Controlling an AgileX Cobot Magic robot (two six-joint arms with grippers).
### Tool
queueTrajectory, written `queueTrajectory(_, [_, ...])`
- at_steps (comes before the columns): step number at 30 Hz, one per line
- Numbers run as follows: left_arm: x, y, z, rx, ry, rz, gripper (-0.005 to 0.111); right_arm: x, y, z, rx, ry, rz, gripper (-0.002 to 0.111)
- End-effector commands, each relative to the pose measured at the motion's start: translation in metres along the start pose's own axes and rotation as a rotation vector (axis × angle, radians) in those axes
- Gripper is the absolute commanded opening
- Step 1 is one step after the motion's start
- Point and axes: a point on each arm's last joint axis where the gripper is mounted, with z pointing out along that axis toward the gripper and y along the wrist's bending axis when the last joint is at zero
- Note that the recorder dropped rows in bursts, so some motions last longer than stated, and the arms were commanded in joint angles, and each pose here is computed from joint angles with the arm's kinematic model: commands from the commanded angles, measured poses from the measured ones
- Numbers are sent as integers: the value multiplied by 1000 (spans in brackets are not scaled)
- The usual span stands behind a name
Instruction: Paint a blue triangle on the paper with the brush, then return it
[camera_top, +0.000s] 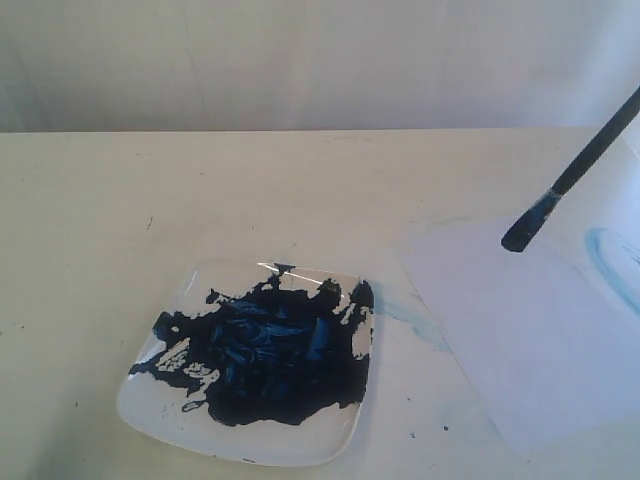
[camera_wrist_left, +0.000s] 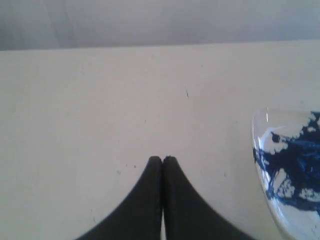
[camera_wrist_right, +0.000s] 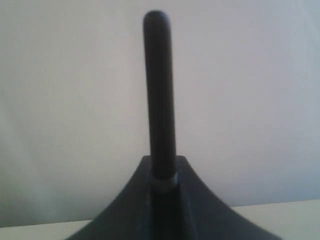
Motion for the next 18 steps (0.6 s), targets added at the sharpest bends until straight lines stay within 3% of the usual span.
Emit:
queueTrajectory(1, [-10, 0, -1, 6, -126, -17, 0, -1, -7, -2, 74, -6, 0, 0])
queueTrajectory(9, [-40, 1, -10, 0, -465, -23, 0, -4, -3, -9, 115, 14, -61, 0])
queueTrajectory(13, [-58, 1, -21, -3, -698, -29, 0, -7, 4, -15, 119, 32, -101, 0])
queueTrajectory(18, [-76, 2, -20, 25, -670, -129, 0, -9, 21, -17, -31, 11, -113, 0])
